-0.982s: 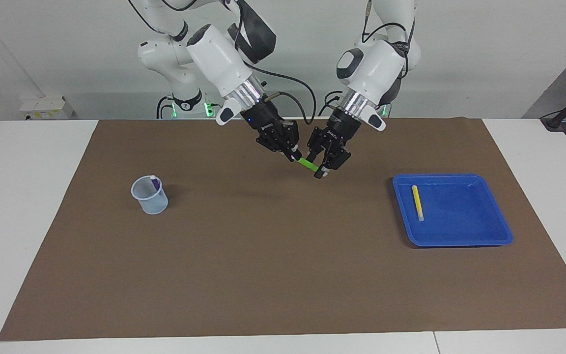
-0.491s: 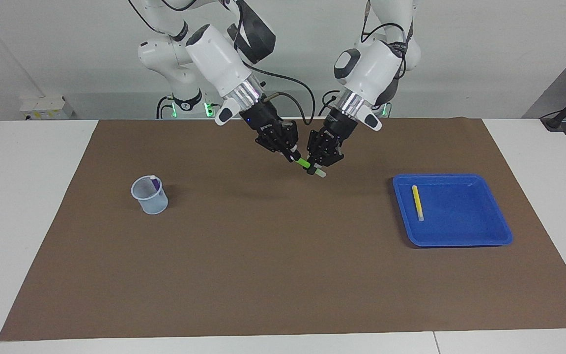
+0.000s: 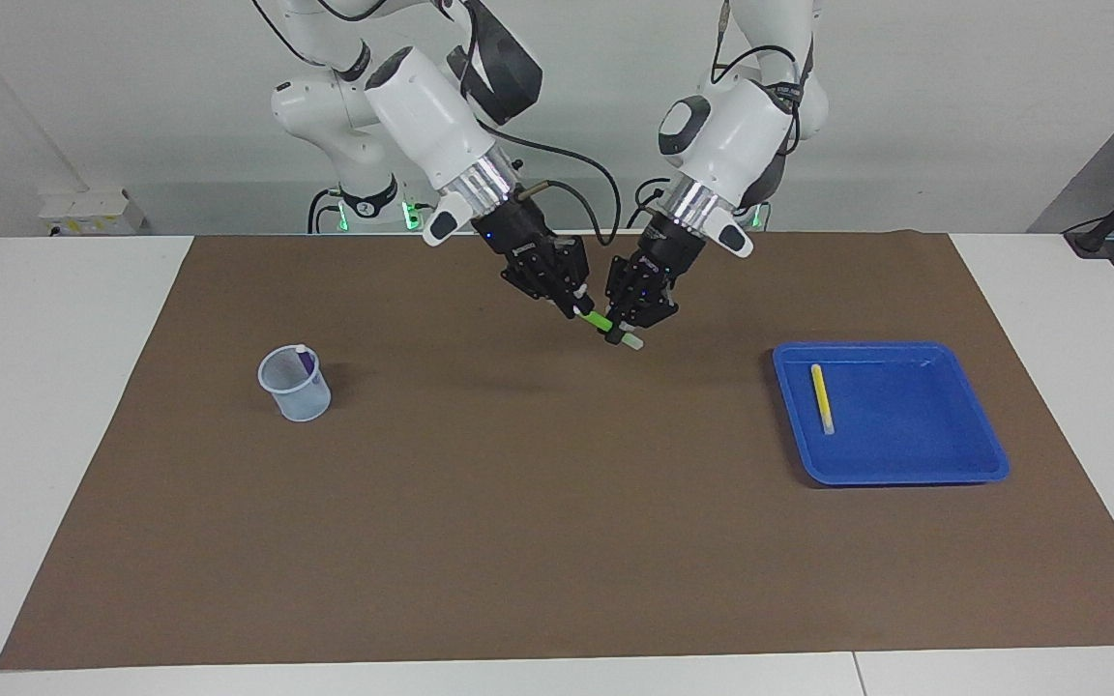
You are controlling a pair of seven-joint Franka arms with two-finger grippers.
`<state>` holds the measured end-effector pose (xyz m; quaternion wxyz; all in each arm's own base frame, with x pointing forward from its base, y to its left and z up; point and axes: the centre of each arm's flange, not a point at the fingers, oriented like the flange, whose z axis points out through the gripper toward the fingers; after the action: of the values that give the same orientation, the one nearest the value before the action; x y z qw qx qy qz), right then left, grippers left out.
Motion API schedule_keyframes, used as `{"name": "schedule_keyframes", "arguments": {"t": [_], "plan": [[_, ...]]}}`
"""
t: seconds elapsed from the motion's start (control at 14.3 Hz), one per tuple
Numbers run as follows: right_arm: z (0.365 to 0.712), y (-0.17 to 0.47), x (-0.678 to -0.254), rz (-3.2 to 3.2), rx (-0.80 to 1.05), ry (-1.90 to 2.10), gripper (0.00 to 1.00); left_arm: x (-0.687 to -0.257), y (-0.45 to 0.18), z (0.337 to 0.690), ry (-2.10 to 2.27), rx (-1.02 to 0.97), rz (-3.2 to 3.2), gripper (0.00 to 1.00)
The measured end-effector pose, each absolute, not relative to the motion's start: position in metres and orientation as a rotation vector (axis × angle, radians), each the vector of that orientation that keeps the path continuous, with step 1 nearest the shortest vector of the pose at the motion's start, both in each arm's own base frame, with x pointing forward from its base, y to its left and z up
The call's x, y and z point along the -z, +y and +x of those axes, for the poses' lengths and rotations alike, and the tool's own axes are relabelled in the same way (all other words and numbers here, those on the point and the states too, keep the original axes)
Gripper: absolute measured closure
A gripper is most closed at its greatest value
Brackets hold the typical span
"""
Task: Right arm passes pens to left for tray arrangement
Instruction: 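Carry the green pen to the tray with the left gripper while the right gripper returns, then lower the green pen into the tray beside the yellow pen and release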
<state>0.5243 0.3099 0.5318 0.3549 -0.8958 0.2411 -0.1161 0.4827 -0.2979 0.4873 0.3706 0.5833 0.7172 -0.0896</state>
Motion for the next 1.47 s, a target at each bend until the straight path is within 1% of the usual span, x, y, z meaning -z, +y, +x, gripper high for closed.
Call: {"name": "schedule_keyframes", "arguments": {"t": [0.07, 0.21, 0.28, 0.35, 0.42, 0.56, 0.77, 0.98, 1.19, 1.47], "plan": [[0.525, 0.309, -0.532, -2.318, 0.297, 0.622, 0.48, -0.487, -0.297, 0.484, 1.825, 0.219, 1.513, 0.82], [0.528, 0.299, -0.529, -2.353, 0.283, 0.587, 0.27, -0.485, -0.293, 0.485, 1.778, 0.195, 1.581, 0.82], [0.532, 0.288, -0.525, -2.389, 0.271, 0.539, 0.15, -0.483, -0.291, 0.486, 1.742, 0.184, 1.641, 0.82], [0.537, 0.273, -0.521, -2.430, 0.261, 0.474, 0.05, -0.480, -0.287, 0.487, 1.701, 0.178, 1.711, 0.82], [0.542, 0.257, -0.517, -2.470, 0.247, 0.401, 0.00, -0.477, -0.280, 0.490, 1.659, 0.177, 1.783, 0.82], [0.545, 0.220, -0.510, -2.583, 0.185, 0.238, 0.00, -0.472, -0.259, 0.496, 1.544, 0.184, 1.943, 0.82], [0.539, 0.175, -0.503, -2.863, 0.124, -0.069, 0.00, -0.472, -0.214, 0.506, 1.308, 0.217, 2.174, 0.82], [0.533, 0.149, -0.498, -3.007, 0.072, -0.271, 0.00, -0.468, -0.167, 0.510, 1.032, 0.178, 2.447, 0.82], [0.538, 0.096, -0.488, -3.089, 0.045, -0.477, 0.00, -0.465, -0.123, 0.512, 0.710, 0.140, 2.676, 0.82], [0.537, 0.029, -0.457, -3.096, -0.007, -0.709, 0.00, -0.457, -0.057, 0.515, 0.326, 0.095, 2.882, 0.82]]}}
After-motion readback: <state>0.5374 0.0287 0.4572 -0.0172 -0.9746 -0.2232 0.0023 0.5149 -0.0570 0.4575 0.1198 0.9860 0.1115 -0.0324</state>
